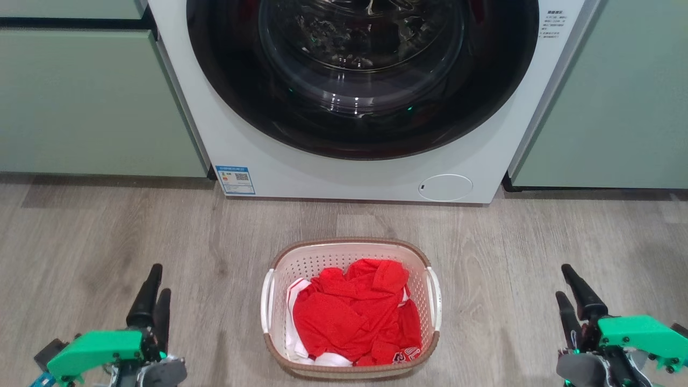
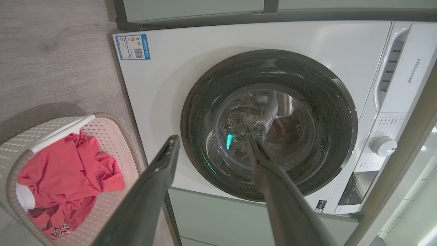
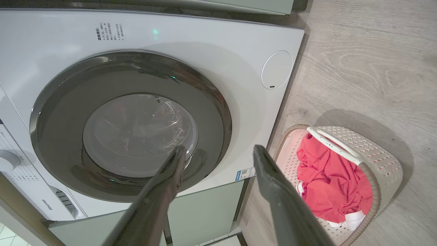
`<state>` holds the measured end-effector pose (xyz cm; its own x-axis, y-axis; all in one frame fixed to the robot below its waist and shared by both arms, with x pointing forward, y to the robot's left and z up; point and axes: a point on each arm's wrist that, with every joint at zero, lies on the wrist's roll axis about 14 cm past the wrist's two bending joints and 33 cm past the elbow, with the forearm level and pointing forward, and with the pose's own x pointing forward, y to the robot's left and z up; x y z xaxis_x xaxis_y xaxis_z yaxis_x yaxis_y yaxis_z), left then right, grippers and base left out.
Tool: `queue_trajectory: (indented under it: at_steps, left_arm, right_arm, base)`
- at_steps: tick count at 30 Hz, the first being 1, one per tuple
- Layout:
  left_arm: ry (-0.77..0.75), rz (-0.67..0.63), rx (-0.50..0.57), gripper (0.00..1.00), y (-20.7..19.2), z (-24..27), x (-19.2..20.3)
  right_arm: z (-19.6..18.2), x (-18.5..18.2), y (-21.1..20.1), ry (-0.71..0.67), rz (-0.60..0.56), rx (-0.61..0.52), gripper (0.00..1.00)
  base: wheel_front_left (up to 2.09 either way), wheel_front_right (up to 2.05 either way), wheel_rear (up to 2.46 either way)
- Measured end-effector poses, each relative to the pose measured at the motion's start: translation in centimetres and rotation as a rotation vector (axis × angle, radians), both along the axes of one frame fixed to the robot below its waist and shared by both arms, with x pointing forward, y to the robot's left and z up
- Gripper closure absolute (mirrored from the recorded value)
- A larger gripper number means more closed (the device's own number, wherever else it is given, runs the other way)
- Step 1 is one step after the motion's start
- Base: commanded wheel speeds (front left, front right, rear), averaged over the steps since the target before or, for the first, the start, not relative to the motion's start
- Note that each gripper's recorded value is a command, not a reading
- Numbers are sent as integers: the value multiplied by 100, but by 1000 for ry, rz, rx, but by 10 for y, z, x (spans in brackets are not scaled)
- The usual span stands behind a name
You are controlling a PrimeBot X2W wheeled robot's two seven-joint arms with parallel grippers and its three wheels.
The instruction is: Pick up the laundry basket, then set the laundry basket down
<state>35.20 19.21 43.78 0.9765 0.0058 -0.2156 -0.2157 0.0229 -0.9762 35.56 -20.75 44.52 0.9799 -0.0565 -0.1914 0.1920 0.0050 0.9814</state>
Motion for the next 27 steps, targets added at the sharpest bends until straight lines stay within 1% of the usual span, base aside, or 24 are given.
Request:
queue_trajectory:
  at_steps: [5, 11, 20, 27]
  left_arm:
    - [-14, -2, 54, 0, 1, 5, 2]
    - [-34, -14, 152, 0, 2, 14, 5]
    - [-85, -42, 321, 0, -2, 37, 17]
    - [-115, -73, 466, 0, -10, 50, 21]
  right_arm:
    - [3, 1, -1, -6, -2, -43, 0]
    - [6, 2, -4, -6, 7, -150, 0]
    - [24, 9, -4, -48, 28, -312, 0]
    - [45, 19, -1, -105, 40, -441, 0]
  base:
    - [0, 0, 0]
    - [0, 0, 0]
    - [0, 0, 0]
    - [0, 0, 0]
